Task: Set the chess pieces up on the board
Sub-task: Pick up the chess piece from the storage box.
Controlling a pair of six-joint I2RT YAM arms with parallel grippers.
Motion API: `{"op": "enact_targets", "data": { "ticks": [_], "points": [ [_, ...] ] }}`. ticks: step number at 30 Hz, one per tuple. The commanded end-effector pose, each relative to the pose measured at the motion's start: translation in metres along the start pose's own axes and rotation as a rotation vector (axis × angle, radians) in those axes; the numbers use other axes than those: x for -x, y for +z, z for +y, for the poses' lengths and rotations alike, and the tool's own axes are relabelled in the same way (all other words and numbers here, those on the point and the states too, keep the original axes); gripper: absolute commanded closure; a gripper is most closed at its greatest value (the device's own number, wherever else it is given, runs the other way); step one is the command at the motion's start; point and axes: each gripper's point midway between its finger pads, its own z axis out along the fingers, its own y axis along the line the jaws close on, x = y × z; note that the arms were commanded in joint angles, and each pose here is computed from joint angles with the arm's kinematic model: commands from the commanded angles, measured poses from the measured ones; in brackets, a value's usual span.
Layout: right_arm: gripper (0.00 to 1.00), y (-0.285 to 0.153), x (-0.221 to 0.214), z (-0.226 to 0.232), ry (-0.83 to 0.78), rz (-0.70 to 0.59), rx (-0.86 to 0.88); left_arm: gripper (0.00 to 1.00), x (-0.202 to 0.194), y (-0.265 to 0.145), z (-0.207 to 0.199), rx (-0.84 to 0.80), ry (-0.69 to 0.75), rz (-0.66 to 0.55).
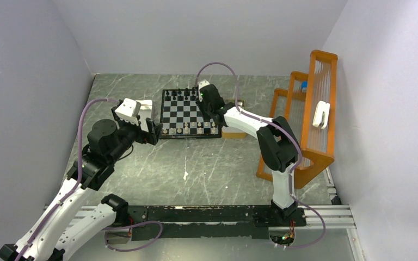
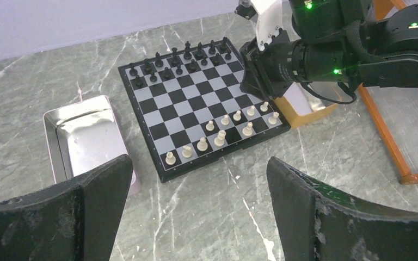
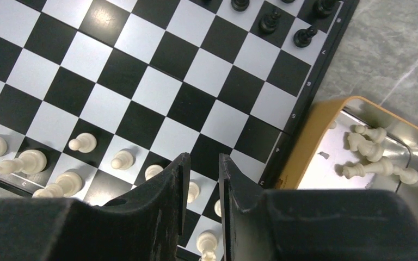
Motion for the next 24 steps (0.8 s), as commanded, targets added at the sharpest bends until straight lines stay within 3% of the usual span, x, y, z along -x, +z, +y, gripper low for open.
{"op": "enact_targets", "data": {
  "ticks": [1,7,18,24],
  "points": [
    [0.70,0.007,0.004,0.003,-0.010,0.013,0.030,0.03,0.002,-0.002,-0.001,-0.007,0.015,-0.009],
    [0.70,0.002,0.011,-0.011,0.000,0.000,-0.018,0.02,-0.002,-0.001,-0.002,-0.014,0.012,0.008],
    [0.71,-0.038,0.031,-0.098,0.137,-0.104,-0.191,0.02,-0.013,0.008,-0.004,-0.023,0.006,0.059],
    [0.71,-0.034,0.010,-0.138,0.192,-0.042,-0.294,0.02,-0.017,0.010,-0.004,-0.022,0.006,0.077]
  ]
}}
